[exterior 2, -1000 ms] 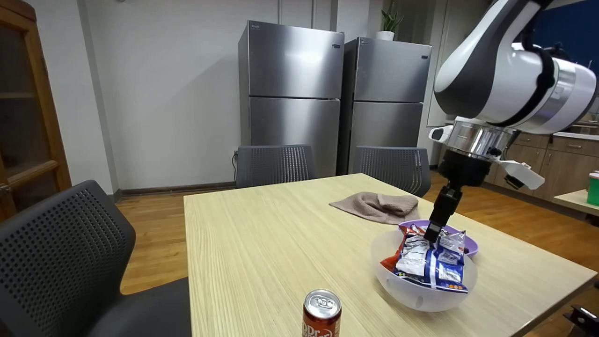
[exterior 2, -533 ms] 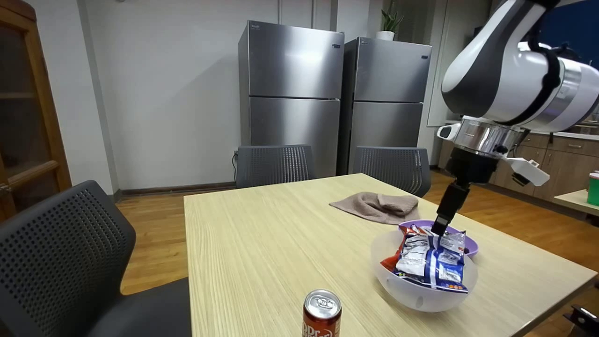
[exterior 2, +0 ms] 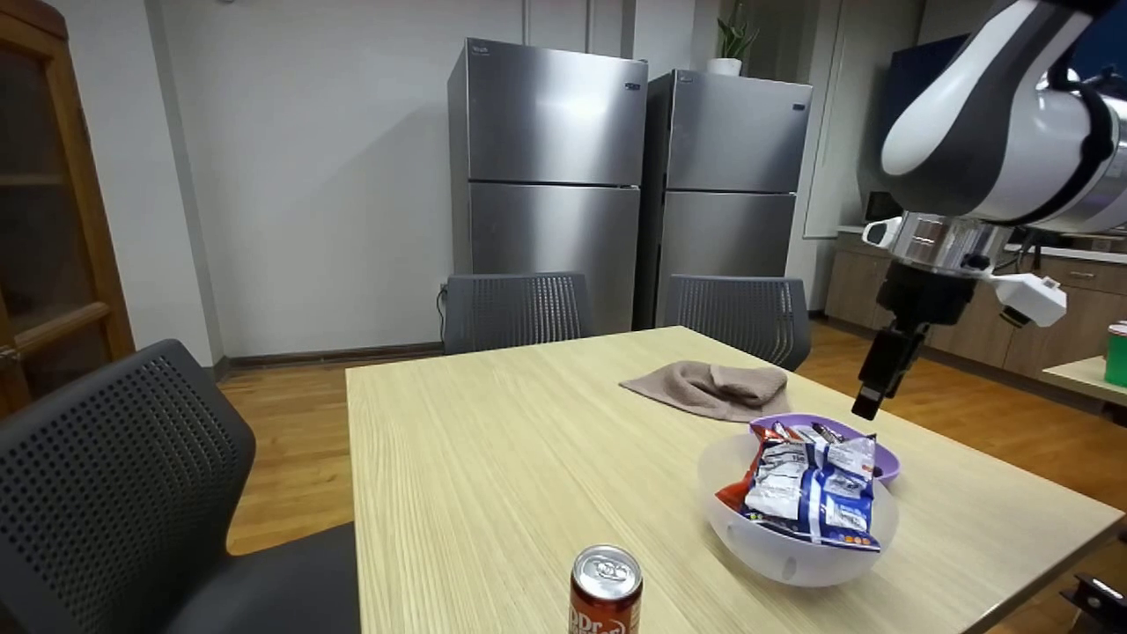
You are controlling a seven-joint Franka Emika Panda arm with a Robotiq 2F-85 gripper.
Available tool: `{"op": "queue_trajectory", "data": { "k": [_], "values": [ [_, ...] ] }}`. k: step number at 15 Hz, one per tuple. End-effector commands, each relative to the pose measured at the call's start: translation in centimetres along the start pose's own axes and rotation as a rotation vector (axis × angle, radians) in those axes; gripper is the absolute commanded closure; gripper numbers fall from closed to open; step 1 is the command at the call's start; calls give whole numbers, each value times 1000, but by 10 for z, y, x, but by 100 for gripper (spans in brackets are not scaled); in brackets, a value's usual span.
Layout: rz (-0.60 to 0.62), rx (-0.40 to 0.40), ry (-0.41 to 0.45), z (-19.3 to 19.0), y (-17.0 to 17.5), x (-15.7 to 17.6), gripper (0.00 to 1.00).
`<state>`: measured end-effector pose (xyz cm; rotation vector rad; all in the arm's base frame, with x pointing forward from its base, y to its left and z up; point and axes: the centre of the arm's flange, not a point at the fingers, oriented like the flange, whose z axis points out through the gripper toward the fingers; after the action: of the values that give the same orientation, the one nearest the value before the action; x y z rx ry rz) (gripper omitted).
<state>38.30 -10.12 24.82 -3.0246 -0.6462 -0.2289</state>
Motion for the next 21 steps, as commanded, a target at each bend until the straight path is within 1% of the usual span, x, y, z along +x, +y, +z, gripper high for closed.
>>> {"op": "queue_trajectory", "data": {
  "k": [1,3,6,9,11,13,14,21],
  "values": [
    [82,-63,2,-32,2,-12,0],
    [143,-139,-2,-39,9,-15,0],
    [239,-218,-23,-50,17,-16,0],
    [327,-261,-53,-56,22,-19,0],
    [362,-274,-73,-59,21,-18,0],
    [371,-272,-90,-60,19,-17,0],
    [350,-255,-70,-48,30,-19,0],
    [361,-255,-81,-50,28,-19,0]
  ]
}}
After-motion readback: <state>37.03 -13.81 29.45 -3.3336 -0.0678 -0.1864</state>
